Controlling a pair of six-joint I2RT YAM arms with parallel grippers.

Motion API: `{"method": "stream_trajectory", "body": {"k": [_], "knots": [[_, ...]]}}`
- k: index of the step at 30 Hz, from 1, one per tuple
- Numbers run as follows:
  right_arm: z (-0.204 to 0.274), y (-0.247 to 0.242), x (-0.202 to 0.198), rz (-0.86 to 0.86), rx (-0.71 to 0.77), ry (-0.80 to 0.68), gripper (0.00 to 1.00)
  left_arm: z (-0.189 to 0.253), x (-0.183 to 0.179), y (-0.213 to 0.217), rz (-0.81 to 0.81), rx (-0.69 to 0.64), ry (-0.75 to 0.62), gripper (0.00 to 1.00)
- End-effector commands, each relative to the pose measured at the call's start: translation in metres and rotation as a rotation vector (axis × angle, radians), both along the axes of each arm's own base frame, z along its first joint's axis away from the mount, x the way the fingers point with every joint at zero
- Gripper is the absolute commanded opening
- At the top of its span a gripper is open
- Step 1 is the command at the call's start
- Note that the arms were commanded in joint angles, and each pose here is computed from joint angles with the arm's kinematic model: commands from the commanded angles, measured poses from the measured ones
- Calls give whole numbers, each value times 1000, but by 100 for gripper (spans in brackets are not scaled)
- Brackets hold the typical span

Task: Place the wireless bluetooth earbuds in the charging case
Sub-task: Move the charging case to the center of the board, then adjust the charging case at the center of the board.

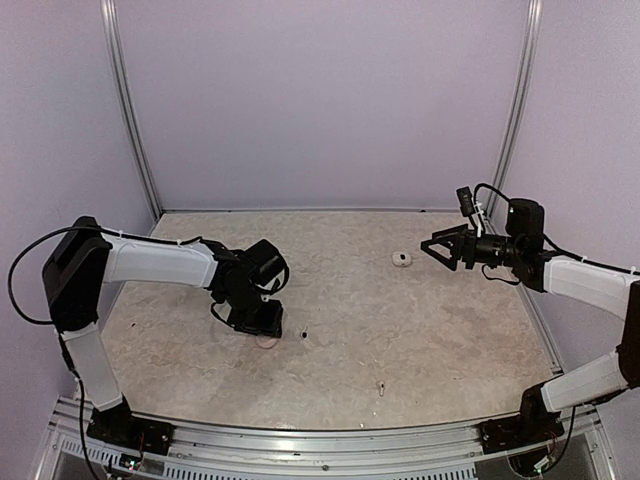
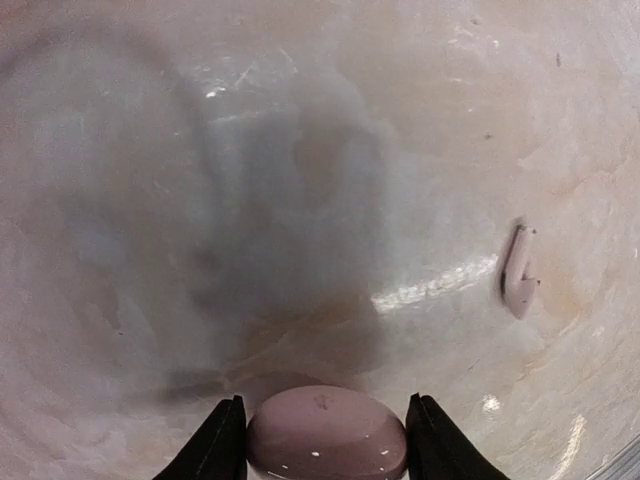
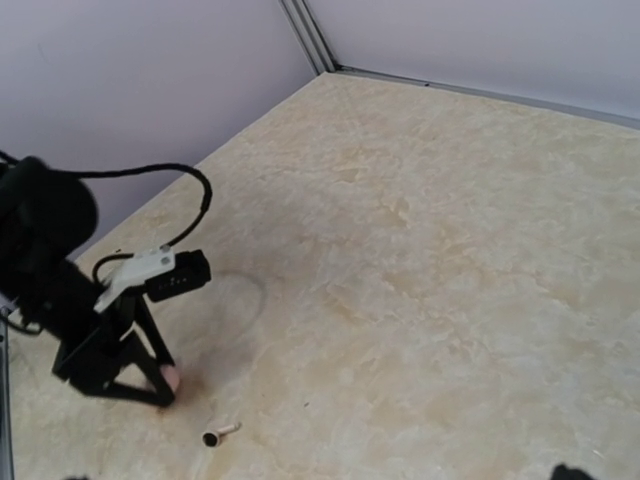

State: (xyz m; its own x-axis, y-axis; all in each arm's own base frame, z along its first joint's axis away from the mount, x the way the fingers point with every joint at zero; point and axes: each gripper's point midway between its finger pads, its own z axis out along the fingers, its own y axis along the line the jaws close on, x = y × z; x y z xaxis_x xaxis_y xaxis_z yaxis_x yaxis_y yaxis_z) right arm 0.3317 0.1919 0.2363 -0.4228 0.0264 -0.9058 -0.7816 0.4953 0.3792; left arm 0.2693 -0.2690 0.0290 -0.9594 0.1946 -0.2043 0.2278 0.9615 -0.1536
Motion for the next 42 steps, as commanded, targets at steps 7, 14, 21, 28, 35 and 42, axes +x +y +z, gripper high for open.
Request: {"method": "stream_trajectory", "body": {"k": [7, 14, 21, 28, 35, 42], "knots": [[7, -4, -3, -7, 2, -31, 99, 27, 7, -44, 177, -176, -52, 68], [9, -4, -6, -6, 6, -36, 100, 69, 23, -40, 11, -200, -255, 84], [14, -4, -9, -5, 13, -51, 100, 103, 17, -41, -147, -317, -493, 90], [10, -4, -11, 4, 15, -36, 100, 78, -12, -49, -214, -316, -545, 87], [7, -2, -12, 18, 27, -21, 99, 66, -15, -56, -324, -294, -527, 86], [6, -2, -12, 16, 28, -16, 100, 37, -8, -75, -385, -293, -371, 84]]}}
